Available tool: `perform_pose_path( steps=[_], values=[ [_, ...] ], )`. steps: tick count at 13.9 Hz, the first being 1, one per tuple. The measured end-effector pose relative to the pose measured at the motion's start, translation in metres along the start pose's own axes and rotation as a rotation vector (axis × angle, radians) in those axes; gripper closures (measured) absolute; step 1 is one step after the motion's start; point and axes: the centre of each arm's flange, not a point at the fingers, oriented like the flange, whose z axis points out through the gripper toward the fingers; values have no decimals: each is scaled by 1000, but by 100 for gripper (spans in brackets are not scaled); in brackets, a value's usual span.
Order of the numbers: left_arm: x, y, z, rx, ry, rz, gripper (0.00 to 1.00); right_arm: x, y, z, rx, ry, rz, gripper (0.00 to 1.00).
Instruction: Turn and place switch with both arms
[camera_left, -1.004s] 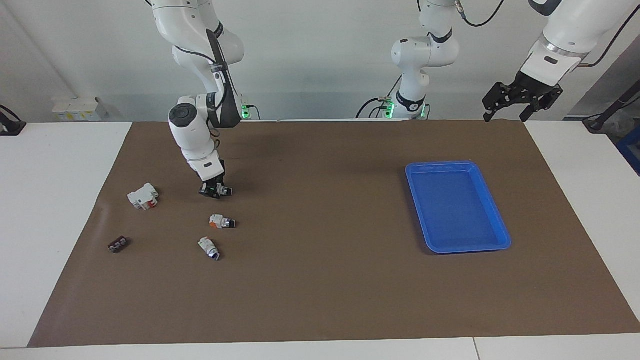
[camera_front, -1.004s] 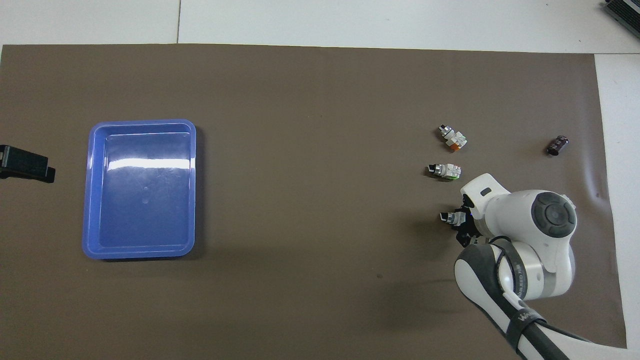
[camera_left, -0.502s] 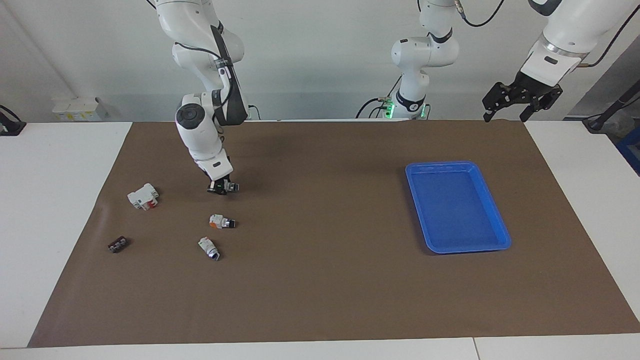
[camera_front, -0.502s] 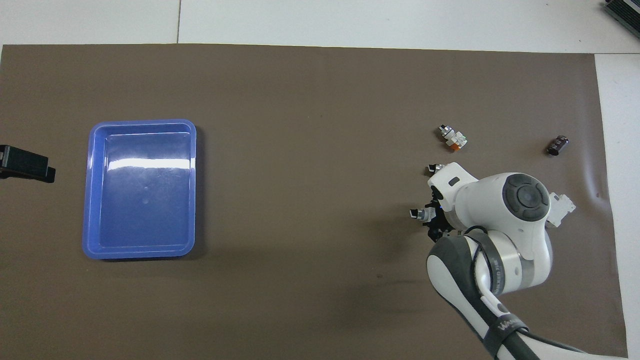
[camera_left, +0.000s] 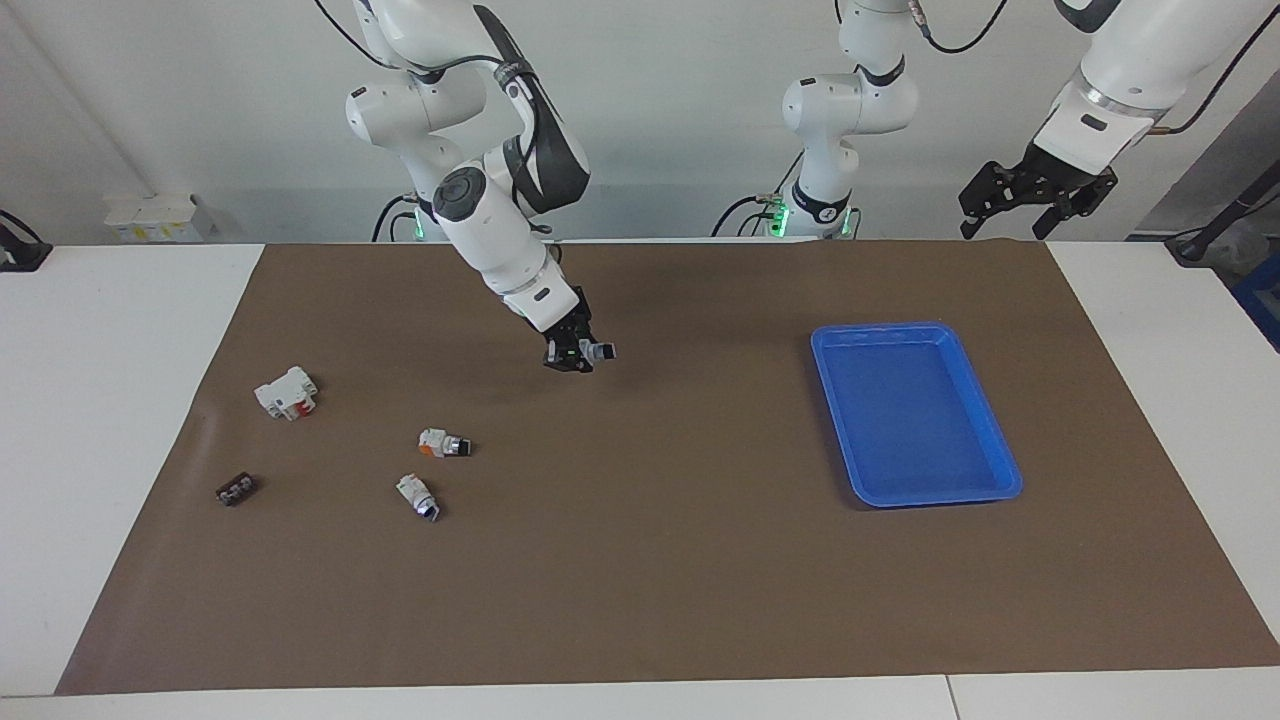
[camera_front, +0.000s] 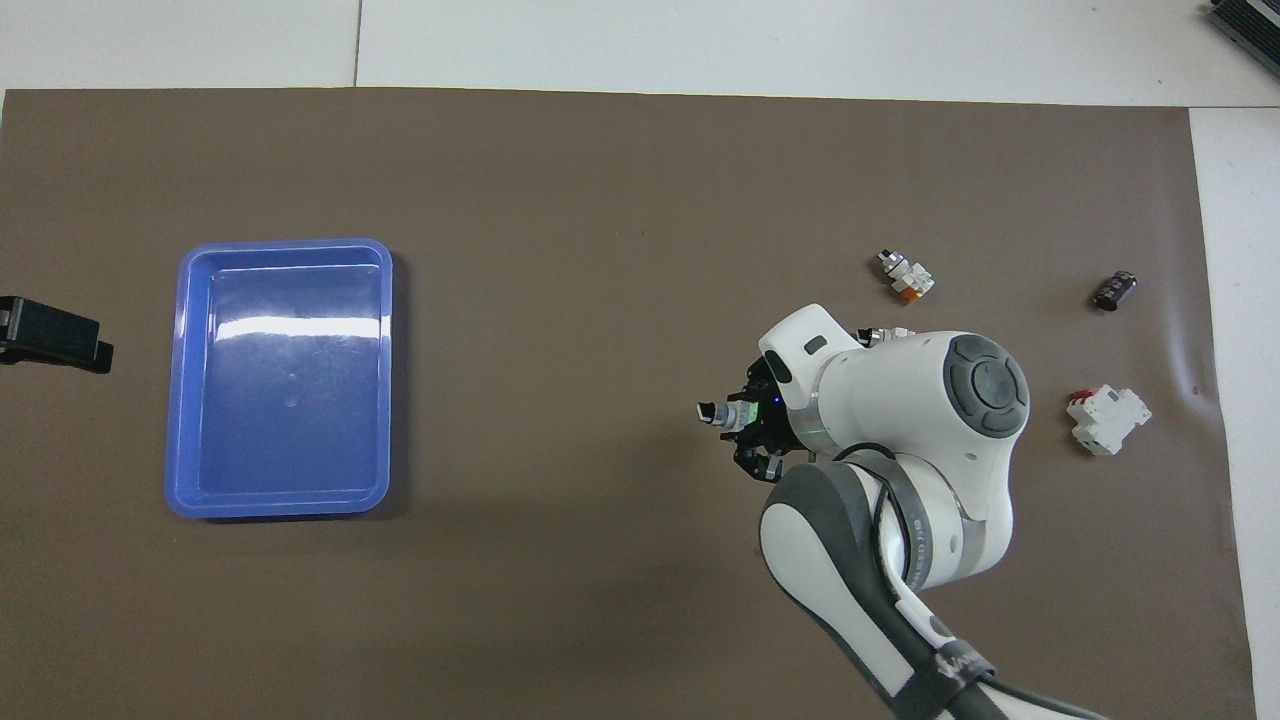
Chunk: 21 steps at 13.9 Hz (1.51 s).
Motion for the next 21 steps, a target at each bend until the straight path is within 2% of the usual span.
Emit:
perform_pose_path(
  steps=[2, 4, 6, 8, 10, 15, 16, 17, 18, 19, 20, 21],
  values=[
    [-4, 1, 3, 0, -12, 2, 0, 39, -3, -15, -5, 102, 4, 59],
    [-6, 10, 4, -35, -7, 9, 0, 65, -4, -32, -24, 153, -17, 59],
    [-4, 26, 3, -109, 3, -54, 0, 89, -11, -43, -55, 193, -25, 59],
    [0, 54, 5, -178, 17, -90, 12, 119, -30, -46, -91, 239, -24, 59],
    [4, 79, 7, -291, 30, -138, 12, 141, -49, -43, -124, 276, -44, 59],
    [17, 123, 18, -483, 57, -258, 15, 161, -71, -38, -168, 317, -63, 59],
    [17, 127, 20, -509, 53, -269, 24, 162, -72, -38, -170, 320, -60, 59],
    [17, 128, 23, -528, 49, -280, 24, 162, -72, -38, -171, 321, -53, 59],
    [16, 131, 28, -543, 44, -285, 31, 162, -71, -39, -175, 324, -46, 59],
    [14, 137, 34, -554, 34, -286, 31, 163, -71, -39, -178, 327, -44, 59],
    [12, 144, 41, -561, 26, -286, 39, 164, -73, -39, -176, 327, -47, 59],
    [12, 149, 46, -569, 25, -286, 51, 165, -75, -38, -174, 328, -49, 59]
  ],
)
